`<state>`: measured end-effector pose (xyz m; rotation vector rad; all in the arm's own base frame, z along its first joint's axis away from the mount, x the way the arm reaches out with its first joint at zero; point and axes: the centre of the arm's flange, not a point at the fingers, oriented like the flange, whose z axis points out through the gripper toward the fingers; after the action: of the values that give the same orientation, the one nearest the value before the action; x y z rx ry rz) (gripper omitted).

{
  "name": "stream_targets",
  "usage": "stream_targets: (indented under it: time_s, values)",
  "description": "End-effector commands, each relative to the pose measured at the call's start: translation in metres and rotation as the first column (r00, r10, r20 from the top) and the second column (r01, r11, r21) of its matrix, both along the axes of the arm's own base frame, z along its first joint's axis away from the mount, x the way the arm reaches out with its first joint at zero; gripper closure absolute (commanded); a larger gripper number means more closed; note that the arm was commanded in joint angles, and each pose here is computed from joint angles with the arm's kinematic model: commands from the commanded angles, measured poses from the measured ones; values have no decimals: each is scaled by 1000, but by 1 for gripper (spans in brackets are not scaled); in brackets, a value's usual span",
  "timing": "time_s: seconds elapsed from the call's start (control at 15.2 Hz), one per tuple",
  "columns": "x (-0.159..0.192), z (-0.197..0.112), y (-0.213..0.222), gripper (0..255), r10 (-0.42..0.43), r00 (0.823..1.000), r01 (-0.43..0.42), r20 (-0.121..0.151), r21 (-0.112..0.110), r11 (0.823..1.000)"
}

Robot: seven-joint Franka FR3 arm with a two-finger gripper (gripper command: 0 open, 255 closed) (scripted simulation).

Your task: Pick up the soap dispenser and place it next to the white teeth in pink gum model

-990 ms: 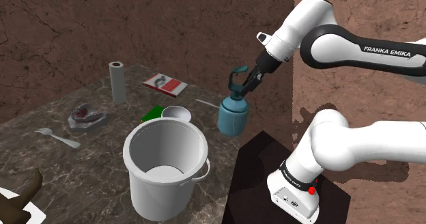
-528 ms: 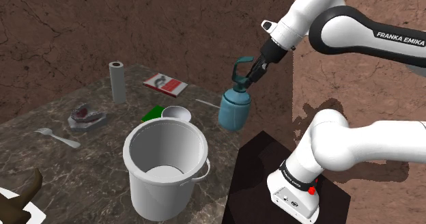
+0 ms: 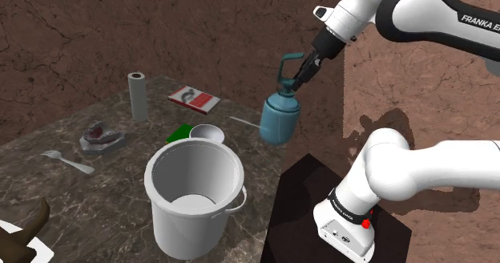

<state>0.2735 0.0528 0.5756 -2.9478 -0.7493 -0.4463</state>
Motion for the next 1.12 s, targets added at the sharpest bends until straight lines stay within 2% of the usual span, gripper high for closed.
stream_targets:
  time_s: [0.0,1.06]
  values:
    - [1,10,0,255,0,1000,0,1,0,1000]
    - [1,95,0,255,0,1000,0,1,0,1000]
